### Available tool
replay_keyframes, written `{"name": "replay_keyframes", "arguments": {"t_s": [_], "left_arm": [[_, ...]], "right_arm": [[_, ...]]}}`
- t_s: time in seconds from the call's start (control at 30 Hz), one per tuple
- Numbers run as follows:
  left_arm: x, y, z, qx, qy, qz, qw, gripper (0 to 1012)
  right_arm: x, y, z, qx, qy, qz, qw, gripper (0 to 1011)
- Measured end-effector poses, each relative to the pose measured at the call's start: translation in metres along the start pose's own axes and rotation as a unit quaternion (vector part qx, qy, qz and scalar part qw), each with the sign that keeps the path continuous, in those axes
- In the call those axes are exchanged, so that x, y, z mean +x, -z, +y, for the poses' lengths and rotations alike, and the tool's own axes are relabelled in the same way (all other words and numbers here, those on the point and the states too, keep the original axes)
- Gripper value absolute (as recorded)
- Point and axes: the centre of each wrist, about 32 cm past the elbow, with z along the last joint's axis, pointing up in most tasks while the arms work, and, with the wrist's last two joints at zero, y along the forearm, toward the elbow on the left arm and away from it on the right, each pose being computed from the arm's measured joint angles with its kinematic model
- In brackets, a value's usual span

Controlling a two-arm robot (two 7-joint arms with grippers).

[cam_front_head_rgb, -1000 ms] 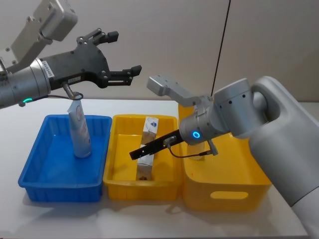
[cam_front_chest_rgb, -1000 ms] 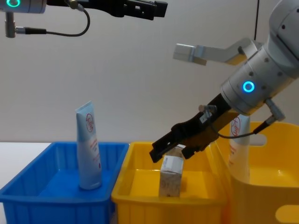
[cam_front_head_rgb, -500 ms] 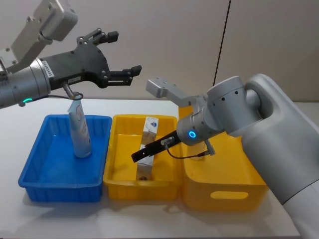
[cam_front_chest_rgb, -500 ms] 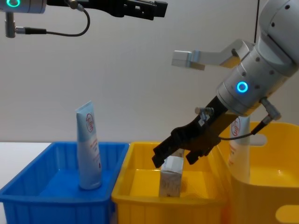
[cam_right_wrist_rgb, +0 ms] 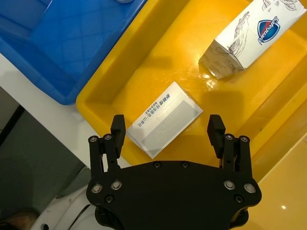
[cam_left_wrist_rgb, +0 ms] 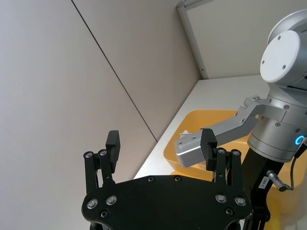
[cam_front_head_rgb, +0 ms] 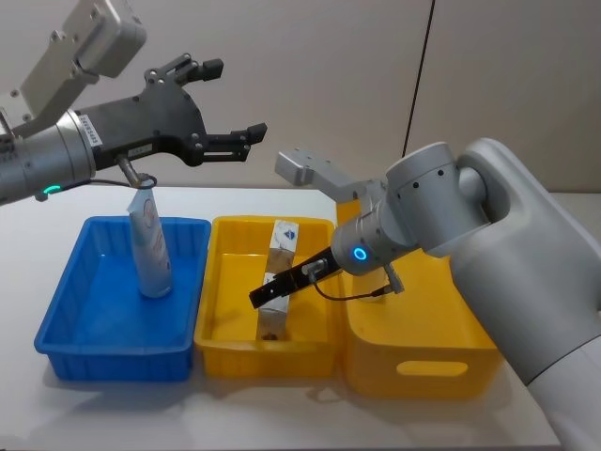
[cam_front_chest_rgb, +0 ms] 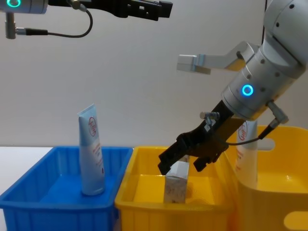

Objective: Bimanual collaborative sorting of washing and personal care products

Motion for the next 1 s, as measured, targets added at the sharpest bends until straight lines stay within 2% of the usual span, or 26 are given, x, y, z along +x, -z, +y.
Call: {"name": "replay_keyframes", "arguments": {"t_s": [1.0], "left_arm": [[0.0,0.0,0.0,0.0,0.0,0.0,1.0,1001]], "right_arm": [[-0.0011,-0.0009,0.0004,-0.004,0.004,0.003,1.0,1002]]}}
